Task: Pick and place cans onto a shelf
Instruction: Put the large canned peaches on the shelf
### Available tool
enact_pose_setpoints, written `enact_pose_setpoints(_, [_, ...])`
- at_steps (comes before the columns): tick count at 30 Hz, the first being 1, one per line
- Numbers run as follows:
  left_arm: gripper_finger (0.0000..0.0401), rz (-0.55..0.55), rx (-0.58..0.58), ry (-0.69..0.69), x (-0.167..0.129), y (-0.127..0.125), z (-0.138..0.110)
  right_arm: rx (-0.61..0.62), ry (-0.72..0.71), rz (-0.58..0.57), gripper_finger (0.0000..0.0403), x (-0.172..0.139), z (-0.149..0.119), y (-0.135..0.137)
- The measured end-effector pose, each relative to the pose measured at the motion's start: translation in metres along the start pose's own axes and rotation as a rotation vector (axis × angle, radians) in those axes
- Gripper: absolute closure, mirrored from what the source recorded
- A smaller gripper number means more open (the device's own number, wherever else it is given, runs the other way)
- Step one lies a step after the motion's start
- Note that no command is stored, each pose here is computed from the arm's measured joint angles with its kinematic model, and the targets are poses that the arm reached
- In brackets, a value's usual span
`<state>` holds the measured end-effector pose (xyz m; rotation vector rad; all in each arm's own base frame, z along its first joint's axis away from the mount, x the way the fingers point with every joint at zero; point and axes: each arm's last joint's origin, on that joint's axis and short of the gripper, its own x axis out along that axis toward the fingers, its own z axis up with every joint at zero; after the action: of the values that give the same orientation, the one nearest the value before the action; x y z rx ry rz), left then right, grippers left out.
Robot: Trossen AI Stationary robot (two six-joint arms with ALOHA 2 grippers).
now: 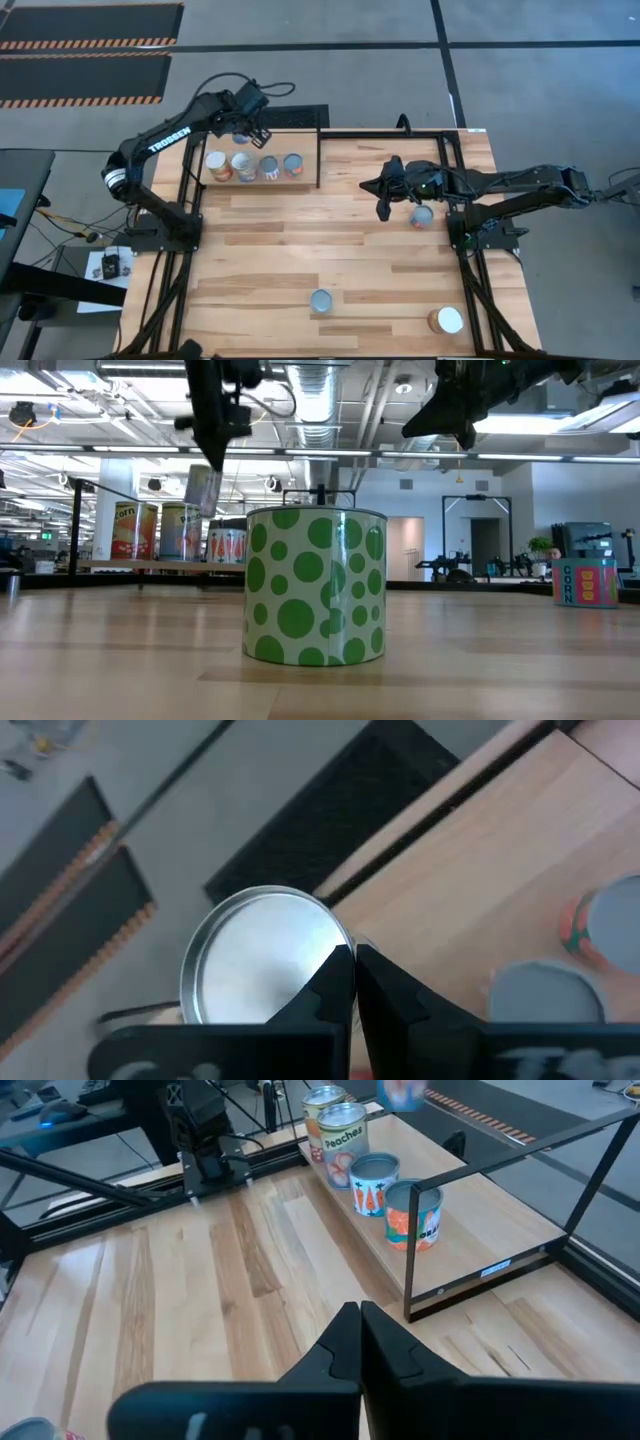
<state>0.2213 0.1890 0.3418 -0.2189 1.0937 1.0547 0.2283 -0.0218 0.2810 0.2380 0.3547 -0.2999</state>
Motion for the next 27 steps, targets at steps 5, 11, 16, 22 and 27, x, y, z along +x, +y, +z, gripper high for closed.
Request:
enact_pose_setpoints(5, [0.0401,-0.049,-0.066,0.036,0.033,-0.003,-0.012,0.009,-0.002,0.001,0.0391,0.000,0.000,0.000])
enact_pose_setpoints(11, [0.0401,-0.069,-0.092,0.043,0.047,-0.008,-0.019,0.024,-0.002,0.000,0.0391,0.000,0.000,0.000])
enact_pose_setpoints(16, [0.0401,-0.091,-0.136,0.048,0.052,-0.011,-0.022,0.024,-0.002,-0.001,0.0391,0.000,0.000,0.000])
enact_pose_setpoints(22, [0.0401,-0.110,-0.160,0.079,0.058,-0.013,-0.028,0.026,-0.002,-0.001,0.0391,0.000,0.000,0.000])
enact_pose_setpoints(27, [0.0401,-0.118,-0.176,0.076,0.062,-0.014,-0.030,0.026,-0.002,-0.001,0.0391,0.000,0.000,0.000])
